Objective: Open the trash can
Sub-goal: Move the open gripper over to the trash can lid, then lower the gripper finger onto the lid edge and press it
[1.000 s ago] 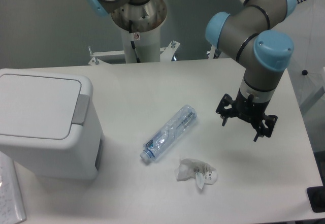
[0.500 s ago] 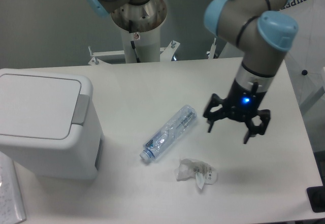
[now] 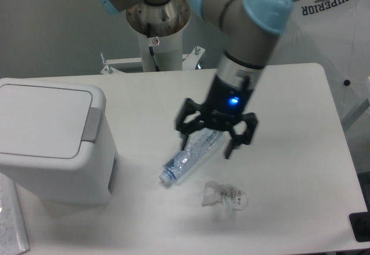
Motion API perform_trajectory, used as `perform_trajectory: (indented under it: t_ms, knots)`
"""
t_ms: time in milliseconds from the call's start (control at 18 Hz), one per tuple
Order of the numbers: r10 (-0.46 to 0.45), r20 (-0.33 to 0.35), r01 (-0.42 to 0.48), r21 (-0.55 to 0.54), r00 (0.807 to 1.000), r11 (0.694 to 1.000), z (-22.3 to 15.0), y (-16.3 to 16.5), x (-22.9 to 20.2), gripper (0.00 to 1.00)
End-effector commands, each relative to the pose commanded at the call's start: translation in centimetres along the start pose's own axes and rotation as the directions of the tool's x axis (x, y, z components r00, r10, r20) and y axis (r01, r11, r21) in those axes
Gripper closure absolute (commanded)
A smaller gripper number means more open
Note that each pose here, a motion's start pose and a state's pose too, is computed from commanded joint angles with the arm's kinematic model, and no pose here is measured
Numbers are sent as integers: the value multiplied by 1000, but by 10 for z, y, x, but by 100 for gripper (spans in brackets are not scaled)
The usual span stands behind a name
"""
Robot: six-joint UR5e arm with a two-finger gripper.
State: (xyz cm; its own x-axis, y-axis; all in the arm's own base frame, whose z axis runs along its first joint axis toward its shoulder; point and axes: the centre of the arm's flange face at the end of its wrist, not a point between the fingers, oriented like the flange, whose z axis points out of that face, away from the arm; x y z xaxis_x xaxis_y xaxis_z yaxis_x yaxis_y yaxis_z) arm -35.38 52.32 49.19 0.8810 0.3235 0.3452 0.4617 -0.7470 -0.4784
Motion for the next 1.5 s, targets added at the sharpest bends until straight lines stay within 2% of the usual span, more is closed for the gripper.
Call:
perform_trajectory:
  t_ms: [167,333,500,611,1500]
  knots:
    - [20,-27,-20,-10,999,1000,6,4,35,0]
    - [68,-57,-70,-48,996,996,26,26,66,0]
    - [59,-62,-63,-65,996,996,33,36,67,0]
    - [67,-56,-69,-41,996,997,32,32,68,0]
    - [53,-57,-57,-59,997,997,43,36,62,0]
